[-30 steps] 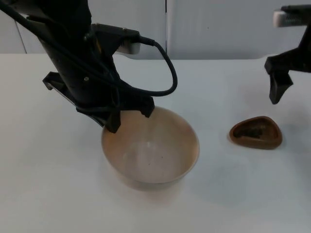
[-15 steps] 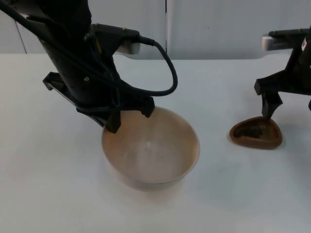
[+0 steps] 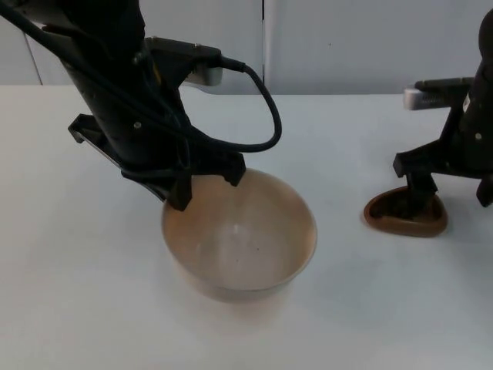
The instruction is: Pick up the bowl with the left hand and pour the coffee beans from the cup into the bowl with the right hand.
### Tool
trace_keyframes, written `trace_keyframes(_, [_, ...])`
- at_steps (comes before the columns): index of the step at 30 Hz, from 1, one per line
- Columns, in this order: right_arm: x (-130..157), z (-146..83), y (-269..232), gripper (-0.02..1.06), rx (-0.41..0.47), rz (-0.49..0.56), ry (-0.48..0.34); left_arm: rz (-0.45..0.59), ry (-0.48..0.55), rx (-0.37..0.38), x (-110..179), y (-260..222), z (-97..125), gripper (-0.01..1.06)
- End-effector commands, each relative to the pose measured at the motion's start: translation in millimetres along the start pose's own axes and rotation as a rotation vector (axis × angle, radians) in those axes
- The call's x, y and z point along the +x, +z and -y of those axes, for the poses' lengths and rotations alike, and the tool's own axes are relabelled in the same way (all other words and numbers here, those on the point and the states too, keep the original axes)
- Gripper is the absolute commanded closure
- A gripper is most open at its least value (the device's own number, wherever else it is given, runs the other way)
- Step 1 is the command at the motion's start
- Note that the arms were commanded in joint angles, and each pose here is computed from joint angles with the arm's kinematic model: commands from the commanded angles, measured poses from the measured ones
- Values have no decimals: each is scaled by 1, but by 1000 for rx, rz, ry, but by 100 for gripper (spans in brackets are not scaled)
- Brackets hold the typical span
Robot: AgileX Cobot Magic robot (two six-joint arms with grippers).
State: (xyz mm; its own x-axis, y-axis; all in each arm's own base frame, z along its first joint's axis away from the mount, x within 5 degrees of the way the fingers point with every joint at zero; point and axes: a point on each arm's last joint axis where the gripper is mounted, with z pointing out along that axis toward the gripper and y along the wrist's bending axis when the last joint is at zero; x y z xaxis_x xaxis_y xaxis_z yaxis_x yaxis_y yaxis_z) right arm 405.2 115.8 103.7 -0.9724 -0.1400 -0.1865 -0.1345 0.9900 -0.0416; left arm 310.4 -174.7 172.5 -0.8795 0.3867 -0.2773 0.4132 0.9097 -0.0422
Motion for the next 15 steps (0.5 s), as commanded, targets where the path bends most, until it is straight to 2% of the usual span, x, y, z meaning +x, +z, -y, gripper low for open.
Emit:
trace_keyframes(1, [-2,1,3,23,-4,11,5,9,-7,12,0,0,3,105])
trace_keyframes(4, [-1,1,4,26,-4,8,5,9,-7,12,0,0,3,105])
trace_keyframes(6, [-2,1,4,32,-4,12,5,9,-7,12,0,0,3,105])
trace_keyframes(7, [-2,1,4,32,-4,12,5,9,-7,12,0,0,3,105])
trace_keyframes(8, [-2,0,4,40,-5,16,5,9,-7,12,0,0,3,105])
trace_keyframes(11, [-3,0,4,55,-7,23,5,9,-7,12,0,0,3,105])
trace_keyframes(12, [-3,0,4,55,-7,23,5,9,-7,12,0,0,3,105])
trace_keyframes(15, [-3,0,4,68,-9,31,5,9,-7,12,0,0,3,105])
